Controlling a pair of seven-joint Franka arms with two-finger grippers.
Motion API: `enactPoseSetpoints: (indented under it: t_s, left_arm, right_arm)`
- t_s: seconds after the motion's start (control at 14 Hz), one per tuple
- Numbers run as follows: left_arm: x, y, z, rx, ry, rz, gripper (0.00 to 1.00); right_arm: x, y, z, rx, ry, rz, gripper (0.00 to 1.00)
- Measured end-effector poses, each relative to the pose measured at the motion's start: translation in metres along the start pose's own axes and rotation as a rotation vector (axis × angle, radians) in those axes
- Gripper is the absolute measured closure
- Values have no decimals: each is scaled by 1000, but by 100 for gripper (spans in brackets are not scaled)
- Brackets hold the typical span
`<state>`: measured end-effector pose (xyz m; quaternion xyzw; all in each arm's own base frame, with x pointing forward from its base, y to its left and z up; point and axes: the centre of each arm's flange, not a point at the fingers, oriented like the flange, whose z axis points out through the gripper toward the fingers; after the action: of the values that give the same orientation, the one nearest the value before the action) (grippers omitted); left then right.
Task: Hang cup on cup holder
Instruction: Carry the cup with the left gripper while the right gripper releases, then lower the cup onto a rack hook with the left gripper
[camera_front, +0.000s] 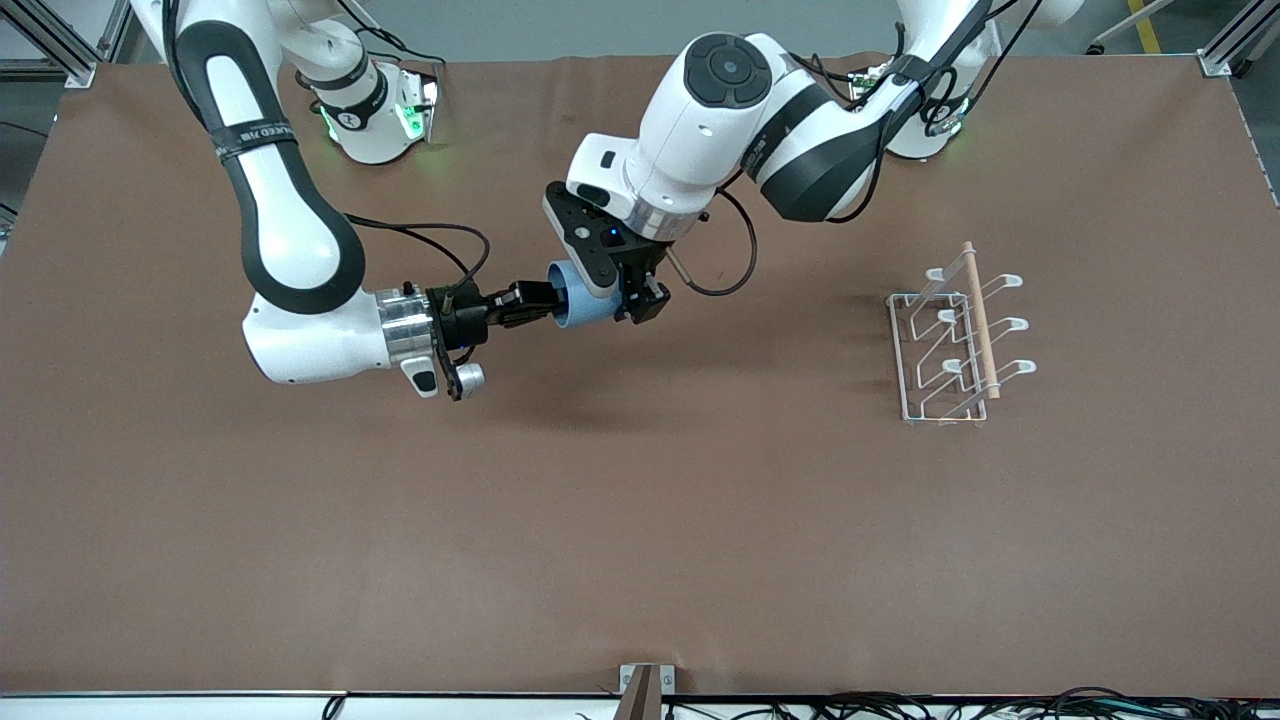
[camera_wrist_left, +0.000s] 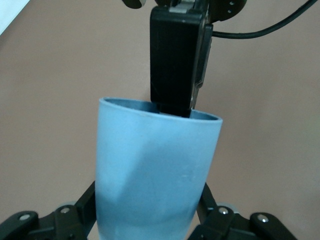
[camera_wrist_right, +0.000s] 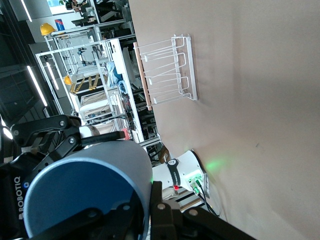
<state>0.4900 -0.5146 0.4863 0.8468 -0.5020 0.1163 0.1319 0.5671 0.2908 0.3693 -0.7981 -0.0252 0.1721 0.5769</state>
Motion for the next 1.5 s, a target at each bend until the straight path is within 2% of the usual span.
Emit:
enactPoseSetpoints:
  t_s: [0.29,0.57,0.79,0.86,0.93,1.14,1.5]
  left_arm:
    - [0,1,1,26,-7,22,21]
    - [-4,-5,2,31,-35,18,21]
    - [-21,-17,9,31,-162,8,21]
    - [-29,-24,9,49,-217,11,21]
    - [-39,-33,9,67,-280,9,21]
    - [-71,-69,3,127,-466,-18,21]
    - [-126,-118,-14,251,-791,-28,21]
  right_arm:
    - [0,0,0,1,-1,1,89]
    - [3,3,-13,7,15,7,49]
    - [4,11,-23,1,29,20,16]
    - [3,19,-29,-22,32,27,7]
    - [3,30,-39,-70,32,33,0]
    - [0,62,-87,-257,32,41,0]
    - [-23,88,-192,-675,22,28,0]
